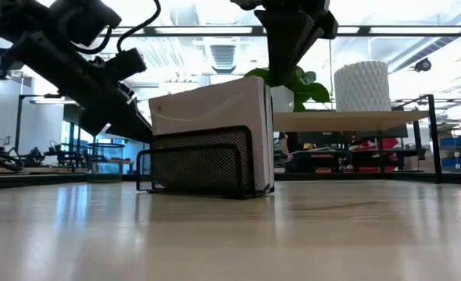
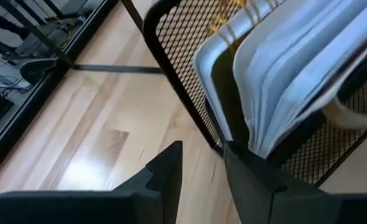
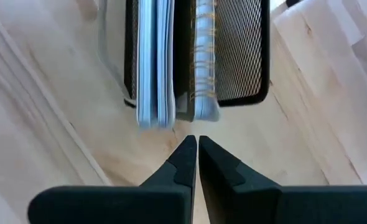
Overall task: Stock shelves
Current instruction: Put the green notebook into the black mesh bookshelf, then put the pink notebook into the black mesh bookshelf
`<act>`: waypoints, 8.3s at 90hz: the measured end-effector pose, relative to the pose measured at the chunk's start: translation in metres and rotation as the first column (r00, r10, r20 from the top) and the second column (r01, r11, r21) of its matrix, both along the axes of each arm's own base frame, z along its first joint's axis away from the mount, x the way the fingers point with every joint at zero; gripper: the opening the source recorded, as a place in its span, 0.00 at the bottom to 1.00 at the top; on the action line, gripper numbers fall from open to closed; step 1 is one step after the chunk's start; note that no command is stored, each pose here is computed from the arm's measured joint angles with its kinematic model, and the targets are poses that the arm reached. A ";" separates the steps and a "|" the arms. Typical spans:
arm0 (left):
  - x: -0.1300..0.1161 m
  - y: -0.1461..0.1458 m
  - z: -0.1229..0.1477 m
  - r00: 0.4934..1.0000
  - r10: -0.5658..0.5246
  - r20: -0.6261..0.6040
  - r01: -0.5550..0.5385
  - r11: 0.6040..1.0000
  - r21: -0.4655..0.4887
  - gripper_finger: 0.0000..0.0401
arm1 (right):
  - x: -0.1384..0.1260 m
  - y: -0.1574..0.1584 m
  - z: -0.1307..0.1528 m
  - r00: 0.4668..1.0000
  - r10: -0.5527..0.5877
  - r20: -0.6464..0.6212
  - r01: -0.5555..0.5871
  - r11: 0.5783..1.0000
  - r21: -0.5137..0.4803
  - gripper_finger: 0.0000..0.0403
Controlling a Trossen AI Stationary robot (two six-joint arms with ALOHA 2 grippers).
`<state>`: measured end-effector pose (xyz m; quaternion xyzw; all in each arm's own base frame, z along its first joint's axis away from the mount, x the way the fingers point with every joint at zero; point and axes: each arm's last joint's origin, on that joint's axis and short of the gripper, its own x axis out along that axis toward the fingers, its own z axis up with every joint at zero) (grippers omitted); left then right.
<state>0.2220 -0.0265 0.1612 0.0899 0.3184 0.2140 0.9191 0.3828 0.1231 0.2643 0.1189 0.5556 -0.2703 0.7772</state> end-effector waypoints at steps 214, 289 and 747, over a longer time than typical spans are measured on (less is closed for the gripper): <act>-0.055 -0.076 0.017 0.963 -0.244 -0.117 0.142 0.824 -0.549 0.25 | 0.009 0.066 -0.018 0.936 0.255 0.243 -0.280 0.957 0.072 0.00; -0.092 -0.152 0.017 0.970 -0.240 0.039 0.171 0.560 -0.810 0.24 | 0.065 0.162 -0.109 0.499 0.547 0.672 -0.639 0.756 -0.142 0.00; -0.104 -0.182 0.037 0.936 -0.290 0.201 0.321 0.463 -0.826 0.19 | 0.097 0.078 -0.156 0.512 0.856 0.073 -0.696 0.462 -0.549 0.32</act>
